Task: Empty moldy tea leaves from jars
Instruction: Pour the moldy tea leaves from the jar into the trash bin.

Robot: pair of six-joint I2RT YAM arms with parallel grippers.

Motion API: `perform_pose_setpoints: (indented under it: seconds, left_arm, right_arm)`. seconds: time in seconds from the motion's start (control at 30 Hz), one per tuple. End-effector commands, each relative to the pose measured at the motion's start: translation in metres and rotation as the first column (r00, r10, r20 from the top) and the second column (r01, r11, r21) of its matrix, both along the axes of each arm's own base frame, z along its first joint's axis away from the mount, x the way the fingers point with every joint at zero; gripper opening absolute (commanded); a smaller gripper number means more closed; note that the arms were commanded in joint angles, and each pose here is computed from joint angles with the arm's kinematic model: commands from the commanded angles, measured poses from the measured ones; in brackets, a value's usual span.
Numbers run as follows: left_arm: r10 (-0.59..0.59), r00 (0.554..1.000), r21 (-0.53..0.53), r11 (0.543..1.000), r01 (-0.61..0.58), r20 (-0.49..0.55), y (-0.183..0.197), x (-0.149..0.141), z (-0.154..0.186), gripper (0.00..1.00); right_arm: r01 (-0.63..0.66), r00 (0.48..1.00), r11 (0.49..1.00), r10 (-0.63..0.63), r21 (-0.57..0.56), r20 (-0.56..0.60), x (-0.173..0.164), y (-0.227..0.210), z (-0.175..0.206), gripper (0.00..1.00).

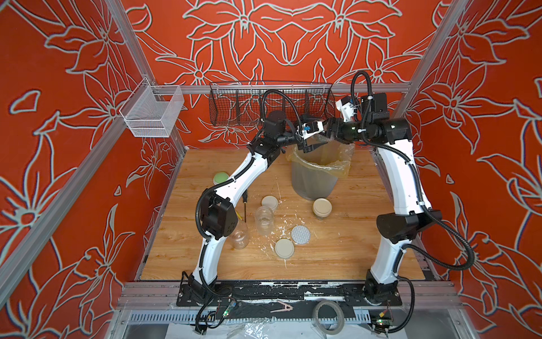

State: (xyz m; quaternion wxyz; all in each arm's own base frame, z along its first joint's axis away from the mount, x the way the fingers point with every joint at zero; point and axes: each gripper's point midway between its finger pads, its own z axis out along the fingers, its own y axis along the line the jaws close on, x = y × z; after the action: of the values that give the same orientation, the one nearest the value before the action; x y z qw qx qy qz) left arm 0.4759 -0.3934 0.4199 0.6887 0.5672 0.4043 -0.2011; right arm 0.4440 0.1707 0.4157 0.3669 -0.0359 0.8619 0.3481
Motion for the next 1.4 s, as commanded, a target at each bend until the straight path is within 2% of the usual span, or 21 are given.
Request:
perform_pose_setpoints:
  seconds: [0.0,0.17,0.4,0.53,0.63,0.67,0.77,0.87,1.03,1.23,1.37]
  left_arm:
    - [-0.005,0.999,-0.087,0.996,0.001,-0.041,0.002,-0.005,0.03,0.64]
    - [0.034,0.978,-0.166,0.984,-0.069,-0.206,0.006,0.005,0.042,0.57]
    - [0.15,0.889,-0.259,0.924,-0.282,-0.434,0.021,0.037,0.044,0.5]
    - [0.163,0.844,-0.263,0.905,-0.334,-0.512,0.024,0.046,0.039,0.5]
    - [0.161,0.83,-0.25,0.907,-0.338,-0.534,0.023,0.046,0.035,0.51]
    - [0.161,0.828,-0.24,0.912,-0.333,-0.536,0.022,0.045,0.032,0.54]
    - [0.172,0.832,-0.198,0.927,-0.318,-0.528,0.021,0.04,0.026,0.83]
    - [0.195,0.835,-0.158,0.936,-0.315,-0.514,0.024,0.033,0.02,0.98]
    - [0.242,0.842,-0.115,0.935,-0.334,-0.481,0.037,0.016,0.016,0.97]
    - [0.339,0.815,-0.041,0.914,-0.403,-0.471,0.063,-0.004,0.001,0.97]
    - [0.337,0.813,-0.063,0.909,-0.413,-0.475,0.082,-0.035,0.008,0.97]
  right_arm:
    - [0.061,0.993,0.998,-0.061,-0.002,0.101,-0.001,-0.01,0.027,0.26]
    - [0.148,0.978,0.989,-0.15,0.022,0.145,0.01,-0.02,0.034,0.26]
    - [0.231,0.956,0.971,-0.237,0.053,0.174,0.022,-0.029,0.041,0.25]
    - [0.243,0.953,0.969,-0.248,0.054,0.175,0.027,-0.03,0.04,0.25]
    - [0.248,0.954,0.968,-0.25,0.034,0.165,0.029,-0.031,0.035,0.24]
    - [0.251,0.954,0.968,-0.251,0.023,0.167,0.029,-0.032,0.034,0.24]
    - [0.26,0.952,0.966,-0.253,-0.018,0.172,0.029,-0.036,0.032,0.24]
    - [0.27,0.95,0.962,-0.257,-0.051,0.18,0.029,-0.04,0.032,0.23]
    - [0.29,0.942,0.953,-0.267,-0.092,0.201,0.03,-0.046,0.035,0.23]
    - [0.297,0.947,0.936,-0.265,-0.186,0.181,0.034,-0.053,0.017,0.23]
    - [0.221,0.974,0.899,-0.182,-0.379,0.136,0.034,-0.046,-0.022,0.23]
